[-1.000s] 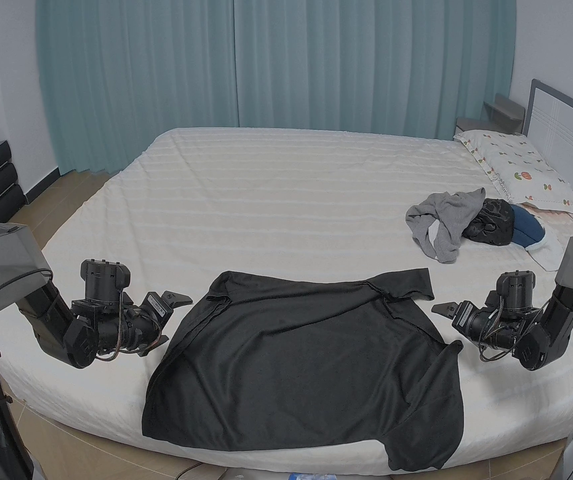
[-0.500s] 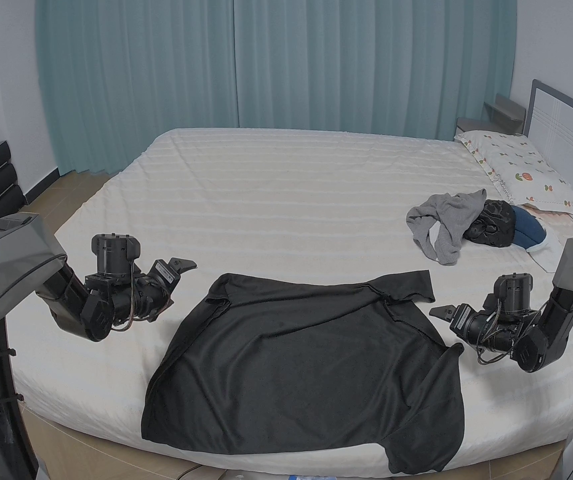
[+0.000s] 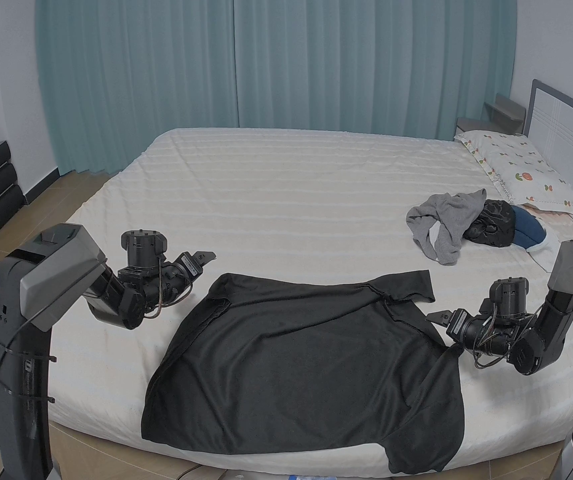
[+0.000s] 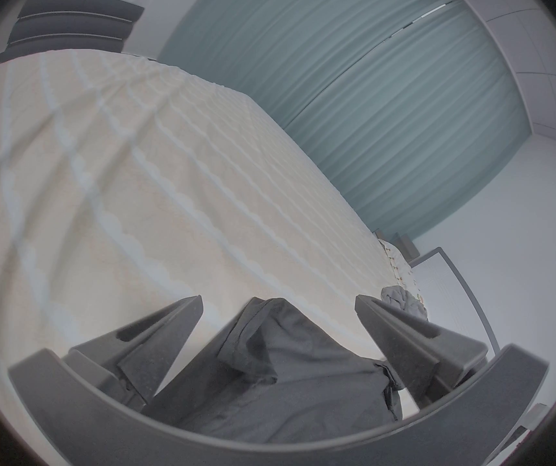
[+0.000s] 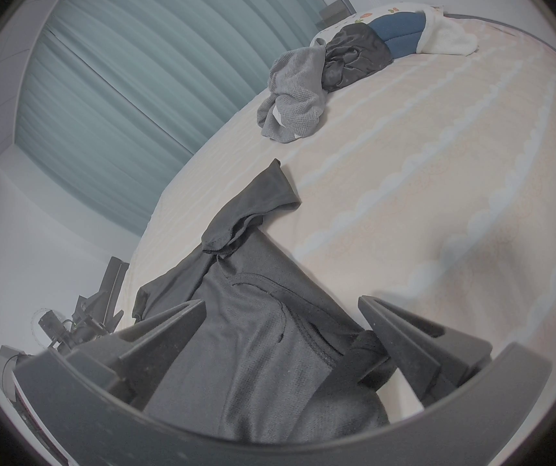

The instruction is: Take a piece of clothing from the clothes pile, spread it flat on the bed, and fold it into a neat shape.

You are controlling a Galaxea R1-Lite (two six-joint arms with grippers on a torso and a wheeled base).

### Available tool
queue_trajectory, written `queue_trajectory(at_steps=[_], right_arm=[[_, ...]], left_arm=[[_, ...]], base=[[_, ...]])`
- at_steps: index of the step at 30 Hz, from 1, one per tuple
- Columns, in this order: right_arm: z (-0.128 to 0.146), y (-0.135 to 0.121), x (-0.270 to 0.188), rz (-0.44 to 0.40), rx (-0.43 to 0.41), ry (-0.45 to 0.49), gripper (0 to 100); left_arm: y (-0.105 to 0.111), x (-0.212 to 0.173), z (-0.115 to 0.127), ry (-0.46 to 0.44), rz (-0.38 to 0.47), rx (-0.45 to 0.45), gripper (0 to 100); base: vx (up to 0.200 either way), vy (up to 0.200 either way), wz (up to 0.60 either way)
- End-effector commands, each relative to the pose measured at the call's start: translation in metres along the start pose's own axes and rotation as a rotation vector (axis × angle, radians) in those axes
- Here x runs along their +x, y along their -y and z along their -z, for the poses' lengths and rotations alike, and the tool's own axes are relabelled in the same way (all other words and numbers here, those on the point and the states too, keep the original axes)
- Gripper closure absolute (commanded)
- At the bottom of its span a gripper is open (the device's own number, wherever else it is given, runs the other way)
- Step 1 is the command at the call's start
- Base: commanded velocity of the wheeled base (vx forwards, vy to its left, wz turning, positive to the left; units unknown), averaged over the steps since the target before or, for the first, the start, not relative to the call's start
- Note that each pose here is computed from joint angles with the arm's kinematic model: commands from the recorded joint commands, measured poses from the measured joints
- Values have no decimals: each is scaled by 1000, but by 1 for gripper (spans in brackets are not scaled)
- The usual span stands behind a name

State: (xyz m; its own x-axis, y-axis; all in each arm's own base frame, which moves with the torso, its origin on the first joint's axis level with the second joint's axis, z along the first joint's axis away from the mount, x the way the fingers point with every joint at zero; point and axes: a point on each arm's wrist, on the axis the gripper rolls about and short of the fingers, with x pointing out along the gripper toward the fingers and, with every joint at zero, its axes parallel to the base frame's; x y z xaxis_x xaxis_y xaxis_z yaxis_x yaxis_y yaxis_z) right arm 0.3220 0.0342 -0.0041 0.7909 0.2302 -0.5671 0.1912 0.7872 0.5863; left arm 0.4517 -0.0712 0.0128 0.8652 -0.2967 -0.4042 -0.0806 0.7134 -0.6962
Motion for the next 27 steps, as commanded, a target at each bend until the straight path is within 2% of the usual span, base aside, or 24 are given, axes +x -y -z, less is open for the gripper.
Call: queue_trajectory(at_steps=[1,11,17,18,22,27], right_arm=[[4,0,2,2,3,-12,0],[7,-4,3,-7,17,-22,0],[8,-5,3,-9,17,-26,0],[8,-5,3,-9,17,-26,0],[9,-4,3,-7,17,-28,0],[9,-3,5,-4,19,-28,0]], left_arm=[[-11,23,16,-6,-29,2,0],[-10,29,32,-35,-26,18,0],[-10,30,32,-43,-21,33,0],[-11,31,34,-47,-21,38,100],[-15,33,38,-57,-31,77,100],[-15,33,38,-42,-36,82,100]], base=[[0,0,0],[0,0,0],[0,0,0],[0,0,0],[0,0,0],[0,0,0]])
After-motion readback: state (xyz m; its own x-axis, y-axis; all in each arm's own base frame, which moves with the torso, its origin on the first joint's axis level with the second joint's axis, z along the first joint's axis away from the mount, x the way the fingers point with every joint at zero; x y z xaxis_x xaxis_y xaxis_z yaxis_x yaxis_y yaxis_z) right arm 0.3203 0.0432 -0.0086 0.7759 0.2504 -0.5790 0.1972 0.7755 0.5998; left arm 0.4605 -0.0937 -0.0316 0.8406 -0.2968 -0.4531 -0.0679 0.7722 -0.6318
